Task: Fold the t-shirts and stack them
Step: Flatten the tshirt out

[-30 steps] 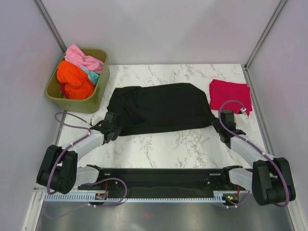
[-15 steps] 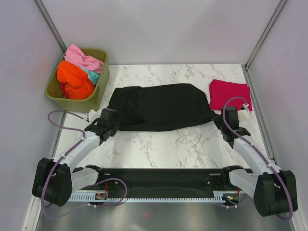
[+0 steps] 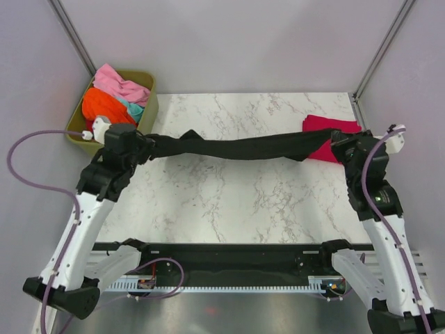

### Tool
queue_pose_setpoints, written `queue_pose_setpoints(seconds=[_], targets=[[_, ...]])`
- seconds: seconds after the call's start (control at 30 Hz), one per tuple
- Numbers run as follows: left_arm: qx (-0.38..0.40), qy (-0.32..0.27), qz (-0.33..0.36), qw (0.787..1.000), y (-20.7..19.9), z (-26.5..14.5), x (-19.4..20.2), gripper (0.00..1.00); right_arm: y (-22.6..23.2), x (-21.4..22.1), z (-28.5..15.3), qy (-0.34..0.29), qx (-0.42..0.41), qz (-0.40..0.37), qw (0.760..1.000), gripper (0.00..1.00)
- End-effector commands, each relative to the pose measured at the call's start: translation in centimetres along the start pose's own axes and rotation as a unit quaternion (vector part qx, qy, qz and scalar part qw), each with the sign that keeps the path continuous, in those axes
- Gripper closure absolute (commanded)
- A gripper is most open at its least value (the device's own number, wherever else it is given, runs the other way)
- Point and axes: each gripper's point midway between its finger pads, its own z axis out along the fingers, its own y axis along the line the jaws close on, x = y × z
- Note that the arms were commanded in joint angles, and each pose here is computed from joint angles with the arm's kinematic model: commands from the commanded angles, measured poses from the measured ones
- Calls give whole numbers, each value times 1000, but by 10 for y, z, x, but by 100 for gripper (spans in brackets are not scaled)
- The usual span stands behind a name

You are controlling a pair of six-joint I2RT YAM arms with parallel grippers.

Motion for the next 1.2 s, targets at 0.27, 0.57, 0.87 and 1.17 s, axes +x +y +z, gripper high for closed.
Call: queue_pose_setpoints(seconds=[0.27,0.57,0.87,1.17], targets=[[111,-42,27,993,-62,-129,-84,98,73,-103,-103,-105,-118,30,987,100],[53,-27,26,998,-86,-75,-77,98,86,-69,-37,-43,-82,20,995,100],[76,-21,-10,997,-150,-15,-111,98,142,-55,43,47,-117,21,992,100],[202,-44,-10,978,-221,20,-142,98,187,-63,96,113,-215,56,968,100]])
